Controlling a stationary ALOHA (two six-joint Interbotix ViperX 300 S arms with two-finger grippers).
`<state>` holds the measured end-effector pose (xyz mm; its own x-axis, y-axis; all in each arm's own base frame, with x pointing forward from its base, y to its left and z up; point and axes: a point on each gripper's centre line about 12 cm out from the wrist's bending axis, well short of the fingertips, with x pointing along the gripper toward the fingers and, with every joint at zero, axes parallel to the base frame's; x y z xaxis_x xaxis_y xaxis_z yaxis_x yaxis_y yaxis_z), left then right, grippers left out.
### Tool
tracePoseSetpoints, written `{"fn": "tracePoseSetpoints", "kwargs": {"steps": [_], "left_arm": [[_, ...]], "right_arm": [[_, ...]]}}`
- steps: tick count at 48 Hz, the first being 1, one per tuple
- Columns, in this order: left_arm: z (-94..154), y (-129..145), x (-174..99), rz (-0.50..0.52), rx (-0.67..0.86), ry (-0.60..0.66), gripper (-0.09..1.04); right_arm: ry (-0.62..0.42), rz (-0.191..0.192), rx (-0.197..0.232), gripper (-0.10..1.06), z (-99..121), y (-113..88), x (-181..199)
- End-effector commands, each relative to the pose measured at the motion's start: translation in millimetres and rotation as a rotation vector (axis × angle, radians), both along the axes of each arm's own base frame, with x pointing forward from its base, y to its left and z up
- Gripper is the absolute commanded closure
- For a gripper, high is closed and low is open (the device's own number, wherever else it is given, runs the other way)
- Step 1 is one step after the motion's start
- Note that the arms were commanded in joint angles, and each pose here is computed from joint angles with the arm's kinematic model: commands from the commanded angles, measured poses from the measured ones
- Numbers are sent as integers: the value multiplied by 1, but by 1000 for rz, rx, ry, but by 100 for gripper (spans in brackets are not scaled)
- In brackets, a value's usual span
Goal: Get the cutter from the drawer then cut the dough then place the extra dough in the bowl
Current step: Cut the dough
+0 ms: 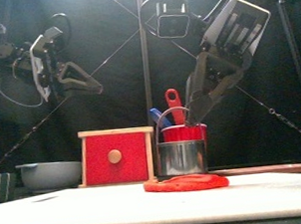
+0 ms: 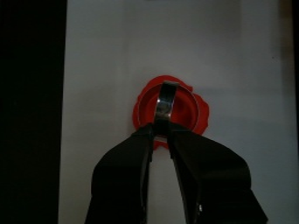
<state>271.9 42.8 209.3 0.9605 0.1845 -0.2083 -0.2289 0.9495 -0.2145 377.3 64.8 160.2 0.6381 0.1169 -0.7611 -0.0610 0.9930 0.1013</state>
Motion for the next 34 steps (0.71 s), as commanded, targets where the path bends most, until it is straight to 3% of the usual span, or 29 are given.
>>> {"fn": "tracePoseSetpoints", "kwargs": {"steps": [1, 34], "left_arm": [[6, 0, 3, -2, 7, -24, 65], [5, 0, 2, -2, 6, -21, 65]], "right_arm": [[-40, -2, 6, 38, 13, -1, 4], [-28, -7, 8, 37, 10, -1, 3]]}}
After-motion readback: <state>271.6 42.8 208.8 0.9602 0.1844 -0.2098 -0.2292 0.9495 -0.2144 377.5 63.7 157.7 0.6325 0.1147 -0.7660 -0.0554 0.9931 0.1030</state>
